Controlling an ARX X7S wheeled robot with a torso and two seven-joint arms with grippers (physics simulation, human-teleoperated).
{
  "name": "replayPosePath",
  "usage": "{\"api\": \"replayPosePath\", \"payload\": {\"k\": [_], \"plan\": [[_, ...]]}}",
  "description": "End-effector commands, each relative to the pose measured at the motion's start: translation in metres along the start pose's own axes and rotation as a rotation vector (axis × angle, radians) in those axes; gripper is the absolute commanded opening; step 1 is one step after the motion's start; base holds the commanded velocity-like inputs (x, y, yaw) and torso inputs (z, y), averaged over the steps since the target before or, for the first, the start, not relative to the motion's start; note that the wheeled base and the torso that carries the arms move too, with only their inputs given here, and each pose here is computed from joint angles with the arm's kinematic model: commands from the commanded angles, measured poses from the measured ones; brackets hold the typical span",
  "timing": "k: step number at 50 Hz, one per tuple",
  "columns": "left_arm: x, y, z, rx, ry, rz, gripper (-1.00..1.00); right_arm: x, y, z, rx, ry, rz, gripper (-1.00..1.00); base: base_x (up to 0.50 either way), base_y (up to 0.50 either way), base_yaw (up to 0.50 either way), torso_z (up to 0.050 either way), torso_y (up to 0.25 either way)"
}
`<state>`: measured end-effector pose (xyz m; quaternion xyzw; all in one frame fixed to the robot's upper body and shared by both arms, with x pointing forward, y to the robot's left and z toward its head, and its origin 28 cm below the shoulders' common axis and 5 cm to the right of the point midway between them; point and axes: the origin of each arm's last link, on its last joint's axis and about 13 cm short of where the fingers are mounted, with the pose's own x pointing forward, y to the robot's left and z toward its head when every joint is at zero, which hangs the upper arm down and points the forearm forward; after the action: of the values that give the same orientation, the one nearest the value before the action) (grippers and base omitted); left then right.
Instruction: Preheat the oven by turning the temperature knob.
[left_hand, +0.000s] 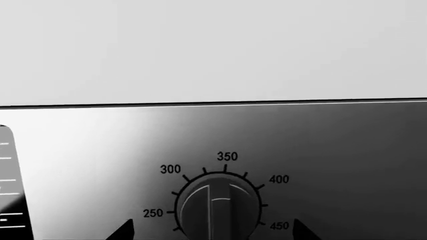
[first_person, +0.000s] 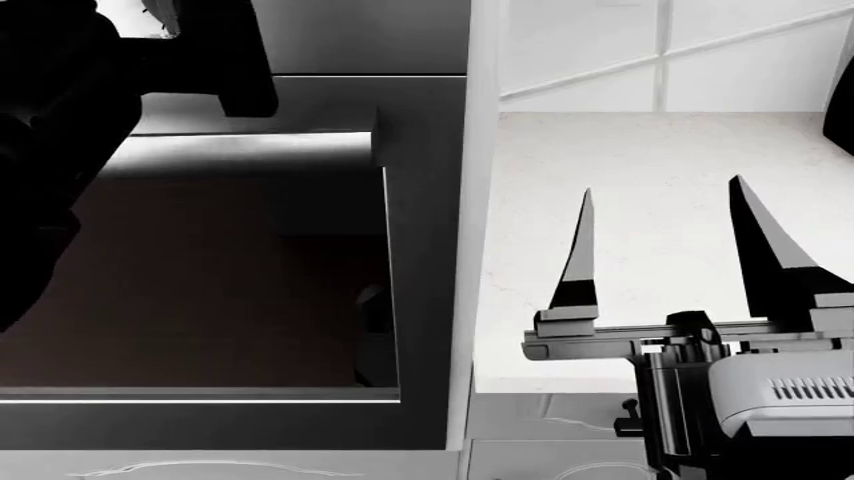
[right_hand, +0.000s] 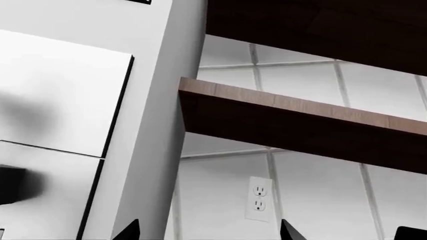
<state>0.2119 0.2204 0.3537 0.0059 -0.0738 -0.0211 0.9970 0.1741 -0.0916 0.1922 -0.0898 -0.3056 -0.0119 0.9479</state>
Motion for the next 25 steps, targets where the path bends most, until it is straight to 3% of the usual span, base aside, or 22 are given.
{"api": "replayPosePath", "payload": {"k": [1, 16, 17, 25], "plan": [[0.0013, -0.0002, -0.0019, 0.006, 0.001, -0.002, 1.0, -0.0004, -0.0001, -0.0005, -0.001, 0.001, 0.001, 1.0, 0.0, 0.0, 0.0, 0.0, 0.0], [0.0012, -0.0007, -0.001, 0.007, -0.003, -0.009, 1.0, -0.0003, 0.0001, -0.001, 0.001, 0.003, 0.002, 1.0, 0.0, 0.0, 0.0, 0.0, 0.0], [0.0009, -0.0008, -0.0008, 0.006, -0.003, -0.01, -1.0, -0.0003, 0.0, -0.001, 0.0, 0.003, 0.002, 1.0, 0.0, 0.0, 0.0, 0.0, 0.0], [-0.0003, -0.0013, -0.0005, 0.006, -0.011, -0.015, -1.0, -0.0003, 0.0, -0.0014, -0.001, 0.004, 0.003, 1.0, 0.0, 0.0, 0.0, 0.0, 0.0]]}}
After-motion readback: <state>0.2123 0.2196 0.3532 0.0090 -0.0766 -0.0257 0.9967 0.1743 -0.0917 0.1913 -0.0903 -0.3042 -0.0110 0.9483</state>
